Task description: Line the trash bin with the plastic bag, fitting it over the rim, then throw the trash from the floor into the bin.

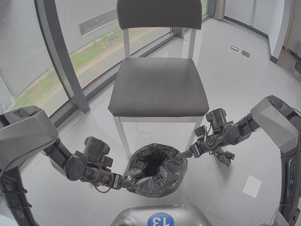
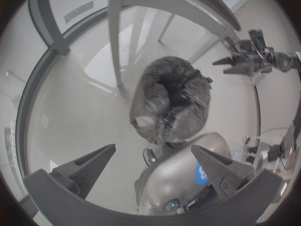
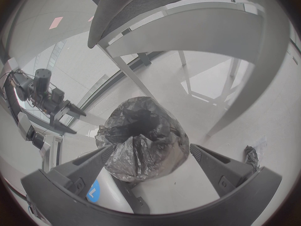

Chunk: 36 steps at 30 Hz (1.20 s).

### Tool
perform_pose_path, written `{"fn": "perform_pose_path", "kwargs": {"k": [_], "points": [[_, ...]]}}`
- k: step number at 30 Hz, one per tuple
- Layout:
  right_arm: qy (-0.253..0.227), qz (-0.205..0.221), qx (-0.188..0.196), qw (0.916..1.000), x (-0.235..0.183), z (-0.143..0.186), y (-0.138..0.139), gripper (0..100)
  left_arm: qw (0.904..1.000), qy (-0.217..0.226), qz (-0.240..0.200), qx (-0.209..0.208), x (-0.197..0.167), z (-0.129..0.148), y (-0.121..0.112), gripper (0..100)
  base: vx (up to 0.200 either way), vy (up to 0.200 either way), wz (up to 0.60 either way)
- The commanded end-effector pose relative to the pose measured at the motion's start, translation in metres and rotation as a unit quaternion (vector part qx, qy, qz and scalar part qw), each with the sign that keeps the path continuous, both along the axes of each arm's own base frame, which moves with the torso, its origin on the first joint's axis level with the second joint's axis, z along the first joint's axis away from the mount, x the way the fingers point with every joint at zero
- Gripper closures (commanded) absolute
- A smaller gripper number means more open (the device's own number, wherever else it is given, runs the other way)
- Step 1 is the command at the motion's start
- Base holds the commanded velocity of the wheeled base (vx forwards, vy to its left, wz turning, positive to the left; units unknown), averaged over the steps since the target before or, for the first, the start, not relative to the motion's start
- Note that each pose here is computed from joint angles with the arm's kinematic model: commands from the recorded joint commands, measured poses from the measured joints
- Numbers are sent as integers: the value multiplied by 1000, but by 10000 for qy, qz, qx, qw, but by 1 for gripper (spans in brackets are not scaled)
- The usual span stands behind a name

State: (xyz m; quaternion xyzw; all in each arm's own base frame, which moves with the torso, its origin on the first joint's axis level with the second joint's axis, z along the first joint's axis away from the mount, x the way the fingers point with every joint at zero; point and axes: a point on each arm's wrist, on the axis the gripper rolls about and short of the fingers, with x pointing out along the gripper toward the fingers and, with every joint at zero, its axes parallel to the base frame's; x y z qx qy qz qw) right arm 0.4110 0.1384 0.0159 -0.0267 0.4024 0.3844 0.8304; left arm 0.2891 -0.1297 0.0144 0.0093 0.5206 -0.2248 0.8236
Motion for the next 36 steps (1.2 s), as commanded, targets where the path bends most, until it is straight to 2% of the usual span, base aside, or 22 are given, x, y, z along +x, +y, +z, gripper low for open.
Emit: {"fn": "perform_pose_path", "kwargs": {"k": [1,2,5,9,15,18,28,32,36], "points": [[-72,-238,16,9997,-6,6,-23,0,9989,173,-443,-44,-18,-5,-19,0,0,0,0],[-64,-246,13,9997,-6,6,-24,0,9988,176,-454,-50,-18,-5,-19,0,0,0,0],[-88,-377,27,9992,-16,3,-39,0,9971,83,-745,-123,-19,-3,-40,0,0,0,0],[-150,-428,47,9990,-22,-3,-44,0,9950,12,-985,-159,-22,-3,-60,0,0,0,0],[-142,-431,51,9990,-25,-6,-45,0,9931,-142,-1133,-274,-17,2,-77,0,0,0,0],[-134,-431,49,9990,-25,-6,-45,0,9929,-166,-1137,-294,-11,-2,-81,0,0,0,0],[-149,-431,53,9989,-23,-7,-45,0,9909,-597,-1001,-678,32,-3,-127,0,0,0,0],[-127,-423,47,9990,-23,-9,-44,0,9913,-659,-947,-630,46,-12,-135,0,0,0,0],[-116,-418,40,9991,-24,-11,-44,0,9944,-700,-728,-316,58,-26,-138,0,0,0,0]]}}
